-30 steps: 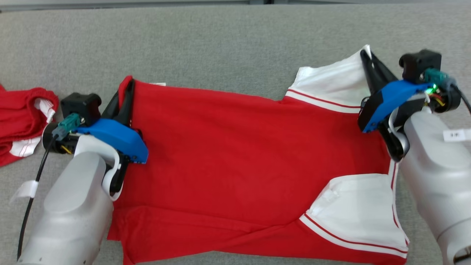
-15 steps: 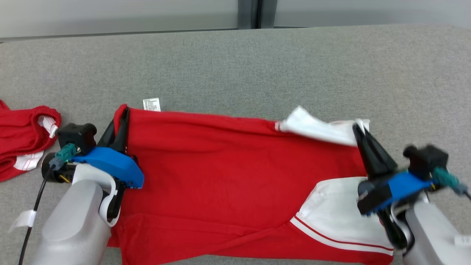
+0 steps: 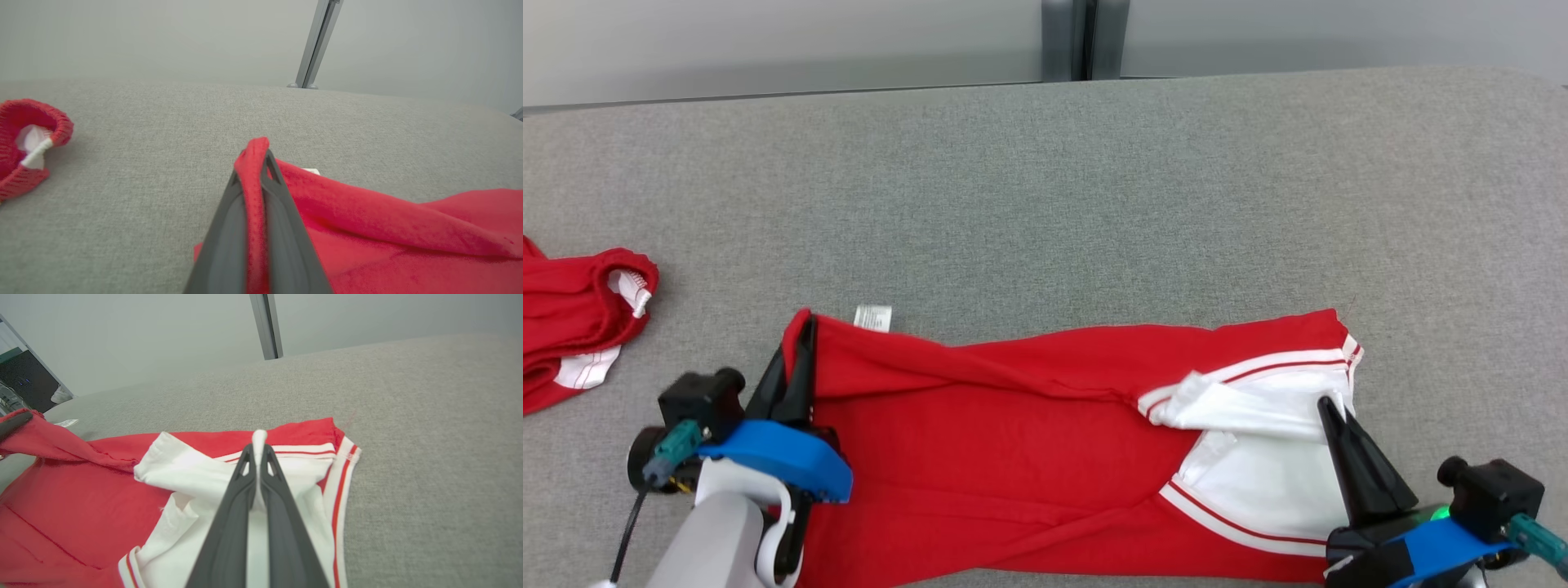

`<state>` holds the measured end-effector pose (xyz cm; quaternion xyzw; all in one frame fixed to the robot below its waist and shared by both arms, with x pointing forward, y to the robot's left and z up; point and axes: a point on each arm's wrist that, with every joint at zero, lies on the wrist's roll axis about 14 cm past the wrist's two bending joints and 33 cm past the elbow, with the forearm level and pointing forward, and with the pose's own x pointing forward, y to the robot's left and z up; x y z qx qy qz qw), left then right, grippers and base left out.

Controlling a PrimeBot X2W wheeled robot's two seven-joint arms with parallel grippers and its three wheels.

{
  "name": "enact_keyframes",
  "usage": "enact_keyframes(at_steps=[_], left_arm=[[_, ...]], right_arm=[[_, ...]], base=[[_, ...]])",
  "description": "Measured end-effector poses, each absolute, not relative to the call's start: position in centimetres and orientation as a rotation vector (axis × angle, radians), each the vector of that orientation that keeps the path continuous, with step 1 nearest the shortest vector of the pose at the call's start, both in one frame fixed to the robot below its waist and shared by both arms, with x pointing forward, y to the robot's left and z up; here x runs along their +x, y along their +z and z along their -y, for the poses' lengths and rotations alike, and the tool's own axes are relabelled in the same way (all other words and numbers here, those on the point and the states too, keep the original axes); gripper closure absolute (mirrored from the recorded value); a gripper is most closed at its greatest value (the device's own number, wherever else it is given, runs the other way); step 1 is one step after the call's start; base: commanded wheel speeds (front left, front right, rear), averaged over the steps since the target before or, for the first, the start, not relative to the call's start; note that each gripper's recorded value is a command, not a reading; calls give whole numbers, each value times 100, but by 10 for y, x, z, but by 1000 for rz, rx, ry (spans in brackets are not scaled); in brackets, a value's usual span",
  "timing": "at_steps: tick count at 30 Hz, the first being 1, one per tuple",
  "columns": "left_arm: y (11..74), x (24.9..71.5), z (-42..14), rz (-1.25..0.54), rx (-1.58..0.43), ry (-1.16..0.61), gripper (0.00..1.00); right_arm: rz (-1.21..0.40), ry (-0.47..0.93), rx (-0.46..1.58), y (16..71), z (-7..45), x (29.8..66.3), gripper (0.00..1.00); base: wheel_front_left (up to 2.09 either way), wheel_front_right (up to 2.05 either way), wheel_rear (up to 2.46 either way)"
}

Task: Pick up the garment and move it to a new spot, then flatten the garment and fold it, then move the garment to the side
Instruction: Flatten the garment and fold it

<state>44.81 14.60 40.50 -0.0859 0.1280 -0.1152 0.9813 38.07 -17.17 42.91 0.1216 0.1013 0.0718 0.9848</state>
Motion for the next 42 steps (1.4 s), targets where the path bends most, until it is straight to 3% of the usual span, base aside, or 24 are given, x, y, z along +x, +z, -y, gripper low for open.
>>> enact_keyframes(at_steps=[8, 9, 10, 11, 24, 29, 42], left_arm=[[400, 428, -149, -259, -193, -195, 100], [399, 426, -152, -260, -192, -187, 52], [398, 423, -153, -262, -190, -180, 0], [399, 422, -154, -259, -190, -173, 0], [463, 409, -181, -34, -145, -63, 0], [483, 399, -199, 25, -83, -13, 0], [468, 376, -223, -30, -10, 71, 0]], right_arm=[[-256, 103, 271, 415, 172, 360, 100], [-271, 97, 272, 412, 173, 357, 100], [-275, 92, 271, 410, 174, 355, 22], [-273, 82, 274, 410, 176, 354, 0], [-203, 17, 225, 430, 209, 364, 0], [-271, 26, 182, 422, 211, 376, 0], [-520, 55, 162, 365, 193, 370, 0]], base=[[0, 0, 0], [0, 0, 0], [0, 0, 0], [0, 0, 0], [0, 0, 0], [0, 0, 0], [0, 0, 0]])
